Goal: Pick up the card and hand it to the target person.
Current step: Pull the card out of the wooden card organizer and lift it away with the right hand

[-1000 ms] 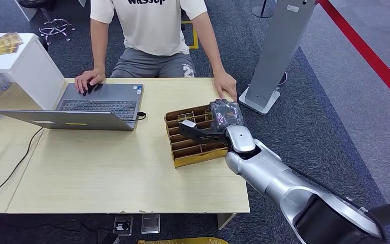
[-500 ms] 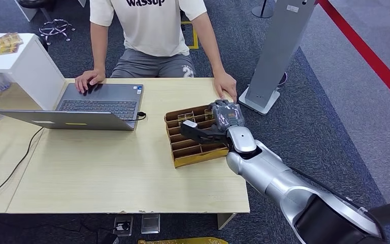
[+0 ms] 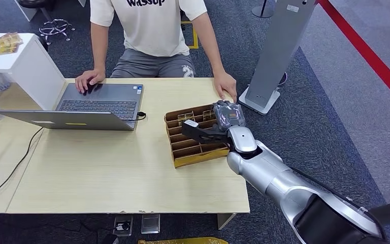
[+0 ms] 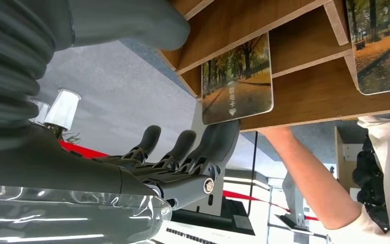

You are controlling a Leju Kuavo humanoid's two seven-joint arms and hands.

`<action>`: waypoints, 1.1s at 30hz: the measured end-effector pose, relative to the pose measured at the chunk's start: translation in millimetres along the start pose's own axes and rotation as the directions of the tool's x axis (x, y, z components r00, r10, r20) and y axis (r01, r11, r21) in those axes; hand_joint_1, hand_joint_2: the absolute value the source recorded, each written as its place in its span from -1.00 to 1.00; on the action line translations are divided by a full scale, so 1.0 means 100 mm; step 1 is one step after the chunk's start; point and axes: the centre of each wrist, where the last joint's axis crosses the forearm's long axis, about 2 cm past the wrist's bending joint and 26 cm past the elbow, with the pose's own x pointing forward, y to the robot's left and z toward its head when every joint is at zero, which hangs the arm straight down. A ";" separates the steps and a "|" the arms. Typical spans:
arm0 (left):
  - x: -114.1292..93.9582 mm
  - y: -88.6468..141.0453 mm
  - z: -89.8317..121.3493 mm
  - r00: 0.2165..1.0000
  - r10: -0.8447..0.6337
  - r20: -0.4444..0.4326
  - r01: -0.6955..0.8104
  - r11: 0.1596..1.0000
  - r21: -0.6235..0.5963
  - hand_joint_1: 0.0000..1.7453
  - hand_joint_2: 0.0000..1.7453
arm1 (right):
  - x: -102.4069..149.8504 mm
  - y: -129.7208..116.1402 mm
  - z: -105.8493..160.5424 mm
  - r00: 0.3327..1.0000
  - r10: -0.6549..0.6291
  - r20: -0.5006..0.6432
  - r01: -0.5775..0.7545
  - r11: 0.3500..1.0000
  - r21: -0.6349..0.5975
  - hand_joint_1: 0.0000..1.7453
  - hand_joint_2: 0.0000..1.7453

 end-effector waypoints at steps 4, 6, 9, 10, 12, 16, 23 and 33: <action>0.00 0.00 0.00 1.000 0.000 0.000 0.000 1.000 0.000 -1.00 -1.00 | 0.00 0.00 0.00 1.000 0.001 0.000 -0.001 1.000 0.000 0.32 1.00; 0.00 0.00 0.00 1.000 0.000 0.000 0.000 1.000 0.000 -1.00 -1.00 | 0.00 0.00 0.00 1.000 0.001 0.001 -0.001 1.000 0.000 0.48 1.00; 0.00 0.00 0.00 1.000 0.000 0.000 0.000 1.000 0.000 -1.00 -1.00 | -0.01 0.00 0.00 1.000 0.002 0.001 -0.002 1.000 0.000 0.54 1.00; 0.00 0.00 0.00 1.000 0.000 0.000 0.000 1.000 0.000 -1.00 -1.00 | -0.01 0.00 0.00 1.000 0.003 0.001 -0.003 1.000 -0.001 0.58 1.00; 0.00 0.00 0.00 1.000 0.000 0.000 0.000 1.000 0.000 -1.00 -1.00 | -0.01 -0.01 -0.01 1.000 0.004 0.002 -0.004 1.000 -0.003 0.62 1.00; 0.00 0.00 0.00 1.000 0.000 0.000 0.000 1.000 0.001 -1.00 -1.00 | -0.01 -0.03 -0.02 1.000 0.005 0.001 -0.005 1.000 -0.006 0.66 1.00; 0.00 0.00 0.00 1.000 0.000 0.000 0.000 1.000 0.003 -1.00 0.00 | -0.01 -0.03 -0.02 1.000 0.006 0.000 -0.006 1.000 -0.006 0.78 1.00; -0.01 0.00 0.00 1.000 -0.014 0.014 0.014 1.000 0.000 -1.00 1.00 | -0.01 -0.03 -0.02 1.000 -0.003 0.002 0.003 1.000 -0.002 0.82 1.00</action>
